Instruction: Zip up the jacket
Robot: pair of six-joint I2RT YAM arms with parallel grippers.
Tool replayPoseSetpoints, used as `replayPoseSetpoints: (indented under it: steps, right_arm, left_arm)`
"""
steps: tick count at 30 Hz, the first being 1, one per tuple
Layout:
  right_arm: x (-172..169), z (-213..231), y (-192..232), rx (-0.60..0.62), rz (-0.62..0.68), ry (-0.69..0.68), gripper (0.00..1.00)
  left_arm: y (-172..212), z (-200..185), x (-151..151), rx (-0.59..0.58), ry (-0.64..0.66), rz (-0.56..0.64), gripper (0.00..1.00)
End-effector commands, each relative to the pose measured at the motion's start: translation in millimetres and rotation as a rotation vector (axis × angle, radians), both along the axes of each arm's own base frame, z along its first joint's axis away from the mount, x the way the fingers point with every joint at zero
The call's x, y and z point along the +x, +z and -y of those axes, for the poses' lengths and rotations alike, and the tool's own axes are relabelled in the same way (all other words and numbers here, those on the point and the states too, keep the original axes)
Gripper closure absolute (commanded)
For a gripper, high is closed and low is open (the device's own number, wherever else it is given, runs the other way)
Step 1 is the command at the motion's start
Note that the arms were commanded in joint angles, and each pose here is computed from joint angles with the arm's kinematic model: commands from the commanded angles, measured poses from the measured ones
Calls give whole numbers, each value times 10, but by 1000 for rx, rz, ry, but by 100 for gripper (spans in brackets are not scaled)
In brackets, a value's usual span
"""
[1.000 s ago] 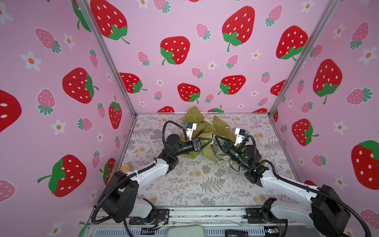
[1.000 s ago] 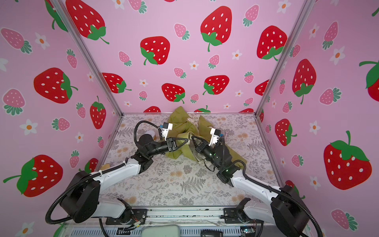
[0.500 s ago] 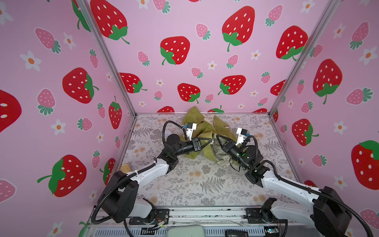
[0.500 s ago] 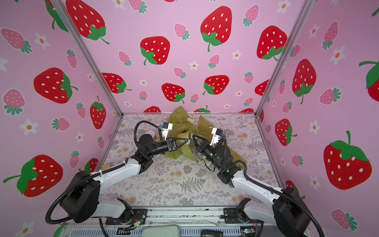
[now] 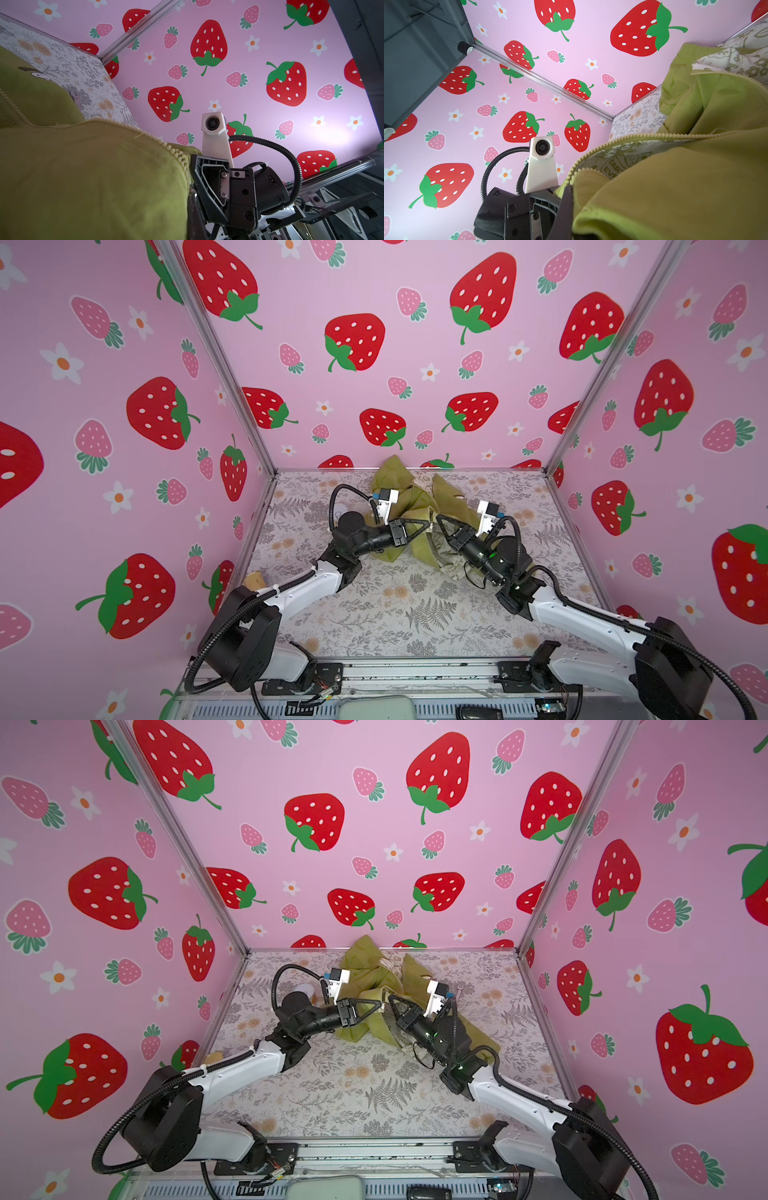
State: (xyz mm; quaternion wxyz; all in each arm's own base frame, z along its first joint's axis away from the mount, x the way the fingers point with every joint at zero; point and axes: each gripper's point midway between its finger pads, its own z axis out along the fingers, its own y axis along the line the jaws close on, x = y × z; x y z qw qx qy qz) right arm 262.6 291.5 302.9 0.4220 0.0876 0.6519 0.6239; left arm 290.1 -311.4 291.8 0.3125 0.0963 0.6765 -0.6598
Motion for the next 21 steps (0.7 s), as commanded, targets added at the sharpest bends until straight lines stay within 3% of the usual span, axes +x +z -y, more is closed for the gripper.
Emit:
replayPoseSetpoints:
  steps: [1, 21]
  right_arm:
    - [-59, 31, 122, 43, 21, 2, 100]
    - [-110, 18, 117, 42, 15, 8, 100]
  left_arm:
    - [180, -13, -22, -36, -4, 62, 100]
    - [194, -46, -21, -37, 20, 65, 100]
